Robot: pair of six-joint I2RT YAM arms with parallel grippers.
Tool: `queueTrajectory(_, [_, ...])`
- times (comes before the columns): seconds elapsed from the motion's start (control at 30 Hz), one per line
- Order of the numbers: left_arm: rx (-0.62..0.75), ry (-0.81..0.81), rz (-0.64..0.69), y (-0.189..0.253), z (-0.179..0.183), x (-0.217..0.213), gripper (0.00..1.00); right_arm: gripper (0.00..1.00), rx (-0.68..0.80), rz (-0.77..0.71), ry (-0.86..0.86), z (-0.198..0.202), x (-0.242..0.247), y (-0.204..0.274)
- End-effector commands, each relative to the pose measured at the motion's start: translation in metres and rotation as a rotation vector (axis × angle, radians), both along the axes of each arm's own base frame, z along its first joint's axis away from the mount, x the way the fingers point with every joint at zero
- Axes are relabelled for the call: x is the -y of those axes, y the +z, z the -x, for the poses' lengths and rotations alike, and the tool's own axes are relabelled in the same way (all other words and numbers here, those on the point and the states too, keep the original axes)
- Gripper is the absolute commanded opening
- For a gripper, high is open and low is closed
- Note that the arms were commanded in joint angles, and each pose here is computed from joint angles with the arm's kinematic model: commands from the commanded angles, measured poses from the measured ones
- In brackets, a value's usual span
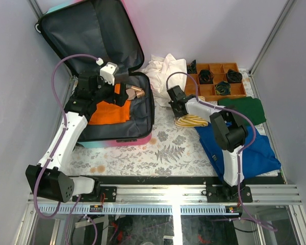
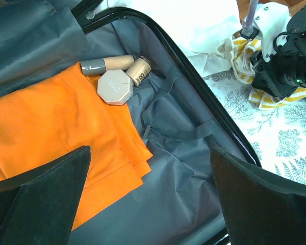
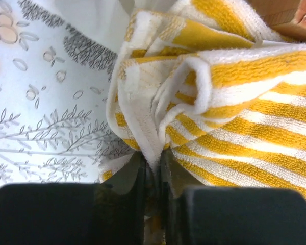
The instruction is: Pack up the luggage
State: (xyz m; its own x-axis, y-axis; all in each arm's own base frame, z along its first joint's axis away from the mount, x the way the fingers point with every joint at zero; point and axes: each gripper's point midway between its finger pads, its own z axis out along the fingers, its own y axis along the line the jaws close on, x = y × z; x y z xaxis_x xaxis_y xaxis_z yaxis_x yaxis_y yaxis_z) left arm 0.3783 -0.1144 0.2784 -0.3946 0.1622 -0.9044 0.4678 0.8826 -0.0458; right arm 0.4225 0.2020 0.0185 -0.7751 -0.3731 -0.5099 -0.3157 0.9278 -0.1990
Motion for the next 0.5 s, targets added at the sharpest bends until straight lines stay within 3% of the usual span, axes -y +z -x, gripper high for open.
queueTrajectory(0.0, [0.08, 0.019, 0.021, 0.023, 0.001, -0.003, 1.0, 0.01, -0.223, -0.113, 0.055, 0.057, -0.013, -0.011])
queueTrajectory(0.17, [0.08, 0.022, 0.025, 0.026, 0.006, -0.004, 1.0, 0.0, -0.139, -0.304, 0.085, 0.046, -0.023, 0.067])
queueTrajectory(0.47, [0.059, 0.059, 0.056, 0.023, 0.01, -0.011, 1.0, 0.0, 0.162, -0.536, 0.156, 0.034, -0.03, 0.221])
